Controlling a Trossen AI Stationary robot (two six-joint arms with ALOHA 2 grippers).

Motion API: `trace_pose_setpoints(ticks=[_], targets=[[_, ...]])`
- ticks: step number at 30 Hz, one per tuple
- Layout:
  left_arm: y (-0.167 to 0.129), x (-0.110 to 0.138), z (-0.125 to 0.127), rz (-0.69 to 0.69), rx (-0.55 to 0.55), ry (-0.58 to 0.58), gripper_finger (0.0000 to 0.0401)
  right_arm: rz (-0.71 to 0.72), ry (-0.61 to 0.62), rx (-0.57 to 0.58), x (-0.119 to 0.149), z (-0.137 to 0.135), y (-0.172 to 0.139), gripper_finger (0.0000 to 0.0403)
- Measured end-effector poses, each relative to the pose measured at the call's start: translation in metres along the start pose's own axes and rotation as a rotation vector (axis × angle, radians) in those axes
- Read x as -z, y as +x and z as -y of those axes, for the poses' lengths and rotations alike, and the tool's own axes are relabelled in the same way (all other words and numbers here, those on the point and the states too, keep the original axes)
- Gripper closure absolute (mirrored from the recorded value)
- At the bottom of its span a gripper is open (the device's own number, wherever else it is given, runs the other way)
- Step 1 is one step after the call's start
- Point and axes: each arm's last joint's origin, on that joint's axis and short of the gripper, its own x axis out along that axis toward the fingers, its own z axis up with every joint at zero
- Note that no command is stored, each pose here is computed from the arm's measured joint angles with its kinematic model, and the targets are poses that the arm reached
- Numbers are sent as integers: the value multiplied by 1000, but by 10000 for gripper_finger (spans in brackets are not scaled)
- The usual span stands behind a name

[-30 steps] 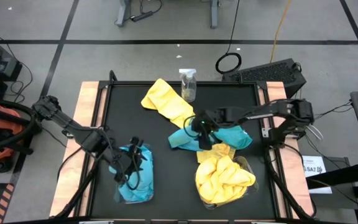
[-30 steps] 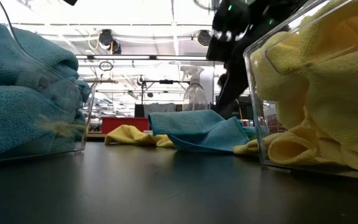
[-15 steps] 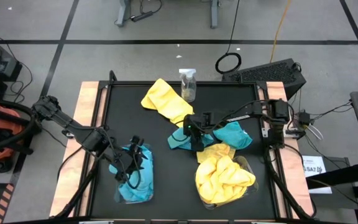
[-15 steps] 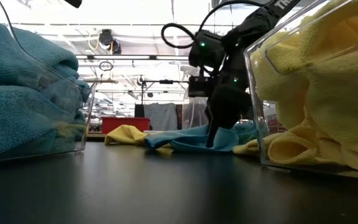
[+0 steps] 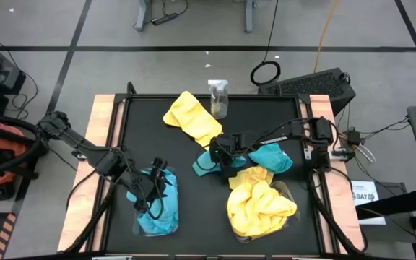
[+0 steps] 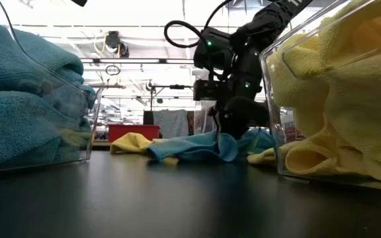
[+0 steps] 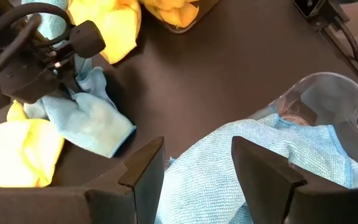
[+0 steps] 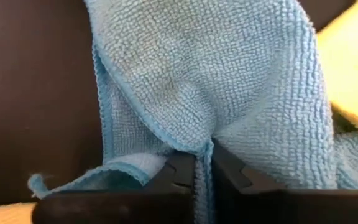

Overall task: Sort microfiber towel by color & place in baskets
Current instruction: Put the blue microfiber towel into the left transparent bin

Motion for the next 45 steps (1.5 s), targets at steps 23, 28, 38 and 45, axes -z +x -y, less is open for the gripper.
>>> trace_pose_setpoints(ticks=[23, 28, 38, 45], targets=[[1, -21, -10, 230, -192, 18, 207, 332, -240, 9, -46, -72, -173, 402], [11, -27, -27, 329, -256, 21, 190, 452, -312, -8, -44, -90, -201, 402], [32, -43, -56, 547, -144, 5, 69, 473, -413, -32, -43, -112, -203, 403], [60, -45, -74, 567, -63, -33, 49, 528, -500, -32, -45, -124, -206, 403]])
